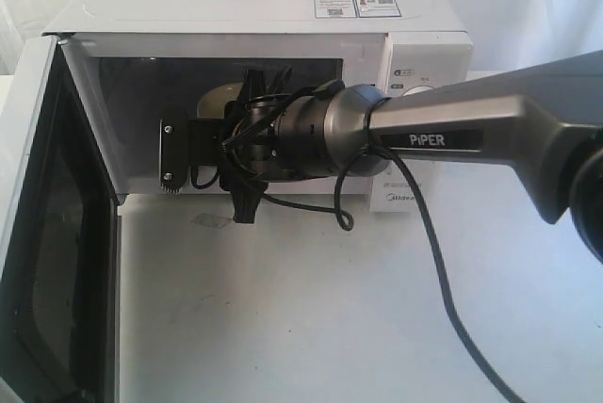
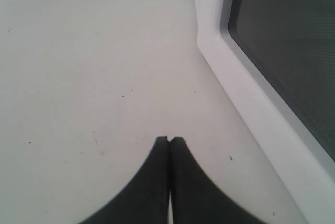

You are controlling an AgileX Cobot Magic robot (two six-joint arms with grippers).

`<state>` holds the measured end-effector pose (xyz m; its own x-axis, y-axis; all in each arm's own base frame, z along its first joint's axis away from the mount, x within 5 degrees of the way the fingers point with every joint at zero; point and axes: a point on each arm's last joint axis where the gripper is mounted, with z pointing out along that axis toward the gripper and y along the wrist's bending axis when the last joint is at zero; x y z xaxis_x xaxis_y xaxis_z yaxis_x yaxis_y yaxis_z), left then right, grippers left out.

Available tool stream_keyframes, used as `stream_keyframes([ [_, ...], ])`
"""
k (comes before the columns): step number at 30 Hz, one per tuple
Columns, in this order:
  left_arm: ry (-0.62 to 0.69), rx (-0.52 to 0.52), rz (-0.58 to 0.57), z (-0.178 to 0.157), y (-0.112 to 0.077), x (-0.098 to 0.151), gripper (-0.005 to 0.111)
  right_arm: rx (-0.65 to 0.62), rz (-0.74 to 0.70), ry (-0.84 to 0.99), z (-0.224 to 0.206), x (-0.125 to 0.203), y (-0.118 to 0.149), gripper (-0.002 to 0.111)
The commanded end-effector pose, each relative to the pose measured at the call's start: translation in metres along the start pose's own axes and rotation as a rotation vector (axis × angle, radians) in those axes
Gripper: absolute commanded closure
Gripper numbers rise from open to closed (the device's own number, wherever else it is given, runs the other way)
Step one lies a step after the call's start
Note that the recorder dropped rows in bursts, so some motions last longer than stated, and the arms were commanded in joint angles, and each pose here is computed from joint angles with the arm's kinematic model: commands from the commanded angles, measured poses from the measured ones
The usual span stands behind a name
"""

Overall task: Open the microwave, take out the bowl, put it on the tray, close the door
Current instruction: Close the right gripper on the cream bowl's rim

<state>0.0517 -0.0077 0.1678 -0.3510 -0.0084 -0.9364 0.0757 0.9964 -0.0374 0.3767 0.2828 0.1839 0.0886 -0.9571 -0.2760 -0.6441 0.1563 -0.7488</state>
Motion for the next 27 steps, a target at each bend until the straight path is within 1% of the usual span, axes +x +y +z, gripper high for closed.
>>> stream_keyframes([
  [1, -0.003, 0.007, -0.009, 0.000, 0.000, 0.001, 0.107, 0.015, 0.014, -0.002, -0.001, 0.000, -0.006, 0.054],
  [9, -0.003, 0.007, -0.009, 0.000, 0.000, 0.001, 0.107, 0.015, 0.008, -0.029, 0.002, -0.003, -0.006, 0.054],
  [13, -0.003, 0.007, -0.009, 0.000, 0.000, 0.001, 0.107, 0.022, -0.010, -0.050, 0.003, -0.002, -0.009, 0.054],
  [19, -0.003, 0.007, -0.009, 0.000, 0.000, 0.001, 0.107, 0.020, 0.008, -0.047, 0.011, 0.012, -0.014, 0.054],
  [27, -0.003, 0.007, -0.009, 0.000, 0.000, 0.001, 0.107, 0.021, 0.008, -0.067, 0.020, 0.008, -0.014, 0.054],
])
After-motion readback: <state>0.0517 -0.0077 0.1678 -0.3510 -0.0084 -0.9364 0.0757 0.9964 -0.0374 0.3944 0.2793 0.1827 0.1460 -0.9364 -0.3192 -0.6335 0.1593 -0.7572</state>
